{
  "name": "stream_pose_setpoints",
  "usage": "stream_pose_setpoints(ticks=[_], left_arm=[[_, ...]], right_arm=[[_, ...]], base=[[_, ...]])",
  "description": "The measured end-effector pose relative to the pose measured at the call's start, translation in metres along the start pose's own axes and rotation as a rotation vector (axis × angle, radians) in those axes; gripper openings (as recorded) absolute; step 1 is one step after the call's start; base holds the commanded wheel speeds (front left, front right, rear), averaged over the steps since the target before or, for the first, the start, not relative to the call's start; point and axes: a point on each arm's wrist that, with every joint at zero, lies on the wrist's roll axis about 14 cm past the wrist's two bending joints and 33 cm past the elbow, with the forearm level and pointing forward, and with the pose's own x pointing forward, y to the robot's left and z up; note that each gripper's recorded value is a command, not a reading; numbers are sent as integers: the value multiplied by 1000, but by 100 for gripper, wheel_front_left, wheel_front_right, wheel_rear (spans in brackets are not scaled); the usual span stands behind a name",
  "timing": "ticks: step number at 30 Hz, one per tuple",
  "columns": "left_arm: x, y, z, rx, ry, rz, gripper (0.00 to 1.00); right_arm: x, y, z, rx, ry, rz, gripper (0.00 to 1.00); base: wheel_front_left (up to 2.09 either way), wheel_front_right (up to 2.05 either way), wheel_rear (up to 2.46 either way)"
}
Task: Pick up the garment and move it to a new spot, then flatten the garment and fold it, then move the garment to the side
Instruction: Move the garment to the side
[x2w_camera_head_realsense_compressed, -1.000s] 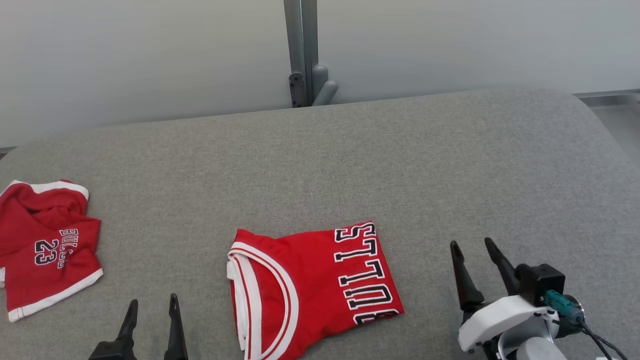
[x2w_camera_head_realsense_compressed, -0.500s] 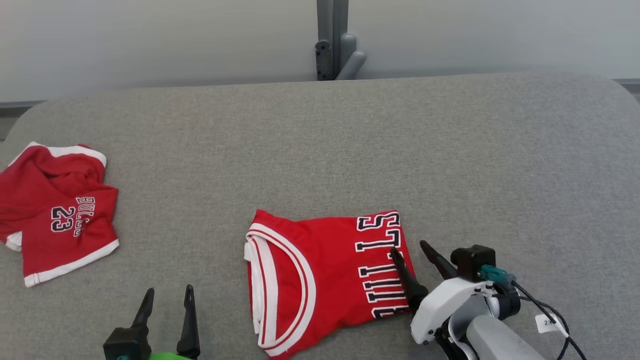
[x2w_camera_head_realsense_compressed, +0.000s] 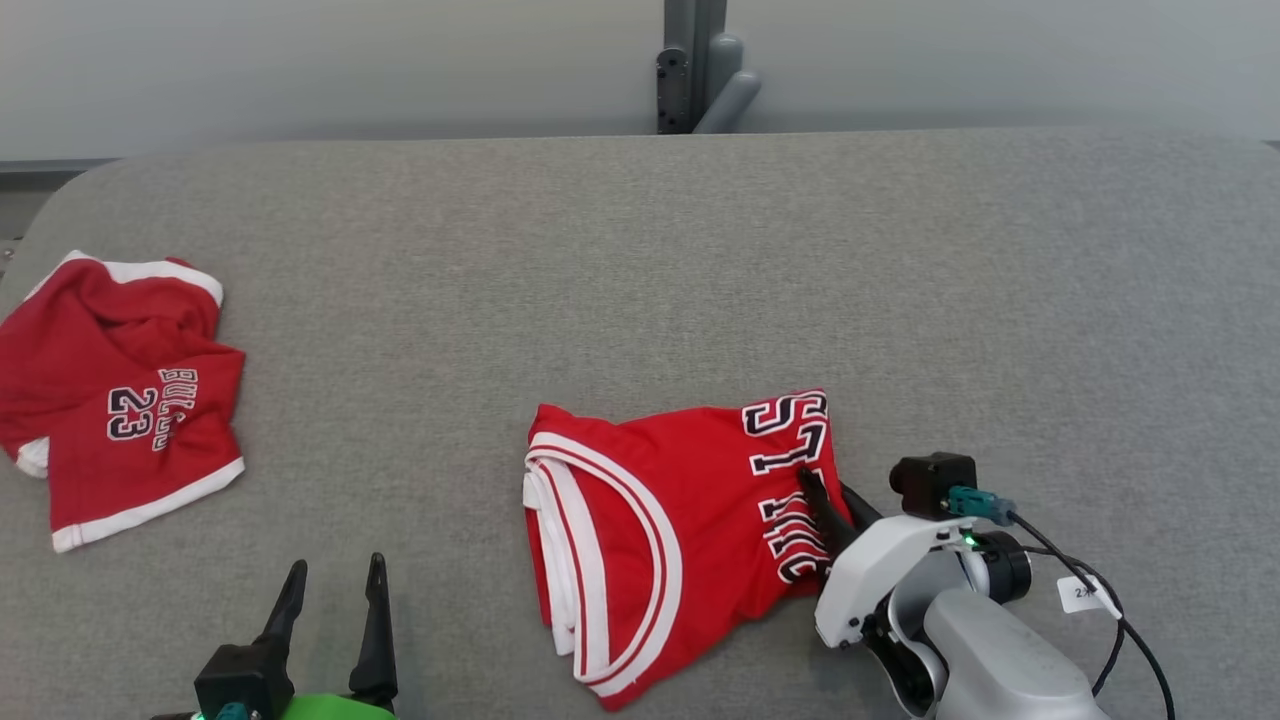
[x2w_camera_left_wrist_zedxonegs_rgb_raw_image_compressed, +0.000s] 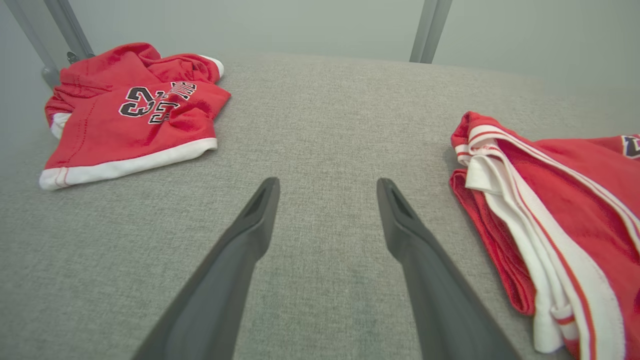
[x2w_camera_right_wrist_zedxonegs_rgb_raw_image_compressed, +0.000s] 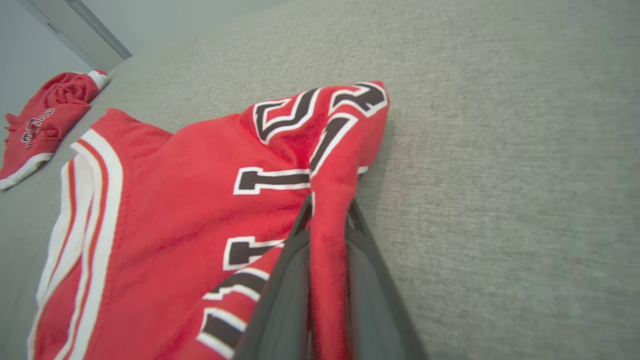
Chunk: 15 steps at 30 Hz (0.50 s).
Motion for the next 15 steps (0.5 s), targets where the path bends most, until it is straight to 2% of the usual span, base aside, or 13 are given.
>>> stream_pose_setpoints(ticks=[4, 9, 10, 15], left_arm=[[10, -16, -1, -5, 4, -52, 100], [36, -61, 9, 0, -20, -191, 100], [36, -61, 9, 0, -20, -191, 100], [57, -125, 20, 17, -52, -378, 100]], right_arm=[[-9, -19, 15, -2, -56, -53, 0], [-38, -58, 22, 2, -102, -174, 0], [-38, -58, 22, 2, -102, -174, 0], [-73, -91, 35, 7, -164, -289, 0]], base=[[0, 0, 0], [0, 0, 0], [0, 0, 0], [0, 0, 0]])
